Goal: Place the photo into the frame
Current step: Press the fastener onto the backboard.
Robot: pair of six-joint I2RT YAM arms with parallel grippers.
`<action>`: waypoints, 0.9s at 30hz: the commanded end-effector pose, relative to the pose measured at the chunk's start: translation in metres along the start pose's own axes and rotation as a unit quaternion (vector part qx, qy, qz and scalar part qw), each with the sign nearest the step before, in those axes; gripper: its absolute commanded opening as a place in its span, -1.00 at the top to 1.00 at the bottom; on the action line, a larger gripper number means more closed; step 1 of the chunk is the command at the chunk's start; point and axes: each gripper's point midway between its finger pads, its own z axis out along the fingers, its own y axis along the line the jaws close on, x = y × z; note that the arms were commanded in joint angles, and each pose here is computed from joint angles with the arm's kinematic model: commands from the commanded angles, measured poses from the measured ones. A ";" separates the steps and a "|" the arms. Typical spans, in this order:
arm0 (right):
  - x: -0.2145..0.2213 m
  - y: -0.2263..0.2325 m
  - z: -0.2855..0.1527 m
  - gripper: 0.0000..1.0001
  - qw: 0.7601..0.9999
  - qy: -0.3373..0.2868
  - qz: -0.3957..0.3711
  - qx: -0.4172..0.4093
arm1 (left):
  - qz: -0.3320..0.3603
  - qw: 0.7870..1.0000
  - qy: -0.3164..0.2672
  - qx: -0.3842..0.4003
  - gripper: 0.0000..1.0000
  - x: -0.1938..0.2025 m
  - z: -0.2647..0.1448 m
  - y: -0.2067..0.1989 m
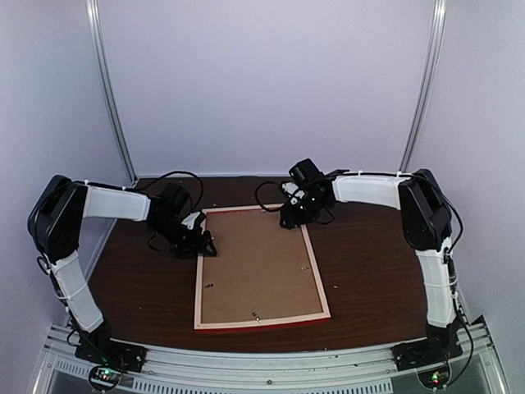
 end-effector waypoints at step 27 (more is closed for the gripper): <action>0.011 -0.034 0.016 -0.05 0.999 0.029 0.021 -0.026 | 0.039 0.999 -0.004 -0.021 -0.63 -0.010 0.001 -0.010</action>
